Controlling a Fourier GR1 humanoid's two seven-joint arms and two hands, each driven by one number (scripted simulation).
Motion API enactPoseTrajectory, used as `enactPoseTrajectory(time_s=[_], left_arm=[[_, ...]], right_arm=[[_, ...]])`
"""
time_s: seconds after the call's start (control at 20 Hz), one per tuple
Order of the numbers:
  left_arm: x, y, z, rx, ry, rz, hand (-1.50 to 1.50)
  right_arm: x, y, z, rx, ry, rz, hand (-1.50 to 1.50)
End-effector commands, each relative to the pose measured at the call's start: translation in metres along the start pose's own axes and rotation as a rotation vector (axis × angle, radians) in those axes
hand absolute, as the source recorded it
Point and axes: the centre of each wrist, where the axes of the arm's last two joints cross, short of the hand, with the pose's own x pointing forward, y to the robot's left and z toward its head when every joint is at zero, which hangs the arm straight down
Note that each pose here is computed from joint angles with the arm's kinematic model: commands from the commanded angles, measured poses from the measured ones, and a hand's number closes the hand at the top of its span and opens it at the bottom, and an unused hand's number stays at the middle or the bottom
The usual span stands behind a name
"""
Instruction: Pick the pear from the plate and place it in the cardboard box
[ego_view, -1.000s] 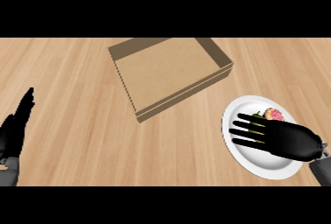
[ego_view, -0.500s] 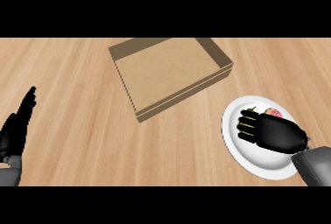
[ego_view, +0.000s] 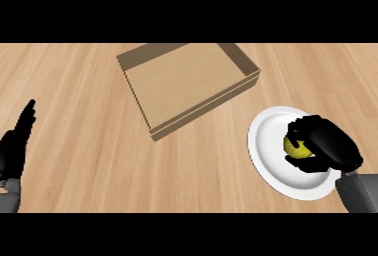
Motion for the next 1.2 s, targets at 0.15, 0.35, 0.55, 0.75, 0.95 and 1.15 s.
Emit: enactPoseTrajectory(time_s=[0.15,0.35,0.55,0.75,0.95,1.15], left_arm=[[-0.002,0.001,0.001,-0.007,0.006,-0.004,0.0],[-0.001,-0.014,0.004,-0.025,0.005,0.009,0.0],[0.001,-0.01,0.001,-0.031,-0.005,0.0,0.0],[0.008,-0.017,-0.002,-0.024,-0.02,0.002,0.0],[0.007,-0.007,-0.011,-0.025,-0.013,0.007,0.0],[0.005,-0.025,-0.001,-0.047,-0.018,0.012,0.0]], right_arm=[[-0.009,0.006,0.004,0.051,0.745,-0.189,1.5],[0.005,-0.06,-0.061,-0.109,0.819,-0.149,1.5],[0.032,-0.117,-0.097,-0.198,0.71,-0.126,1.5],[0.062,-0.151,-0.138,-0.198,0.664,-0.15,1.5],[0.071,-0.165,-0.173,-0.223,0.621,-0.286,1.5],[0.061,-0.167,-0.215,-0.258,0.651,-0.41,1.5]])
